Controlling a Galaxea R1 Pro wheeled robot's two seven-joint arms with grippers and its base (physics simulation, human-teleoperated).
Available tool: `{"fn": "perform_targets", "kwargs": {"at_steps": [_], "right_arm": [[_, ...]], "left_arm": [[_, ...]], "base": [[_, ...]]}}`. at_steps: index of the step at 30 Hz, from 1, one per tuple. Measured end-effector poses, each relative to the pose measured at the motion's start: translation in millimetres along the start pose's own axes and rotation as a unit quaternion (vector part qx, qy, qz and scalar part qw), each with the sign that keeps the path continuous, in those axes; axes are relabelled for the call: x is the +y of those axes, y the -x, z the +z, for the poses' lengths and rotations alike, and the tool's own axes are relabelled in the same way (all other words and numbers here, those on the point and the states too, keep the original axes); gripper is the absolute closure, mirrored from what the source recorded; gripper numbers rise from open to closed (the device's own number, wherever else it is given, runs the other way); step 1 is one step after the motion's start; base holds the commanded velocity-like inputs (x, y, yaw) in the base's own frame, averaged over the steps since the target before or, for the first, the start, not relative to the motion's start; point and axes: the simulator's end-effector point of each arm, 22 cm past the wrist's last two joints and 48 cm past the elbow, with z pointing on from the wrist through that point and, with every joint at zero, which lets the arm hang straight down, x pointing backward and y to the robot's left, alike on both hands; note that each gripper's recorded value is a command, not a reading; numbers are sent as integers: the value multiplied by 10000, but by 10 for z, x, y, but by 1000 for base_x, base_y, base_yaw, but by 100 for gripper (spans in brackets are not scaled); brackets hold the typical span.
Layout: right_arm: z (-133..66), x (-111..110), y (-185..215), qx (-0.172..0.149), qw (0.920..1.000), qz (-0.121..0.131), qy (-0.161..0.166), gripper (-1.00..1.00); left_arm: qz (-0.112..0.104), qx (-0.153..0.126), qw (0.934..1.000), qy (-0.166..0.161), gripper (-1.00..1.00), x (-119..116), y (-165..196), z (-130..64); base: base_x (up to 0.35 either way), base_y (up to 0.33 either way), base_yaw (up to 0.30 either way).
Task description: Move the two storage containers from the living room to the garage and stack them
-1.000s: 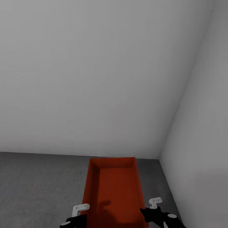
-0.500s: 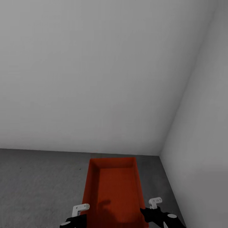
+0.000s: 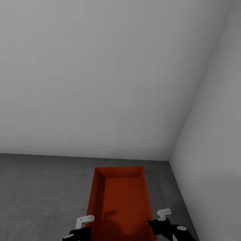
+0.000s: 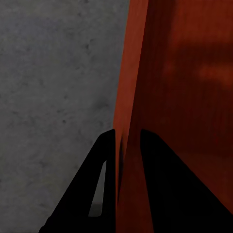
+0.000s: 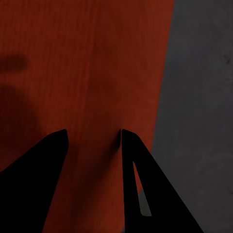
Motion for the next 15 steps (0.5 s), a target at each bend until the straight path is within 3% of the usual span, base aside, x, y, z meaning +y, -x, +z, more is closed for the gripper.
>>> {"fn": "perform_targets", "kwargs": {"at_steps": [15], "right_arm": [[269,-80,-297,113,9999,37,3,100]], "left_arm": [[-1,117,9999,23,100,42,-260,300]], "base": [[0,0,0]]}}
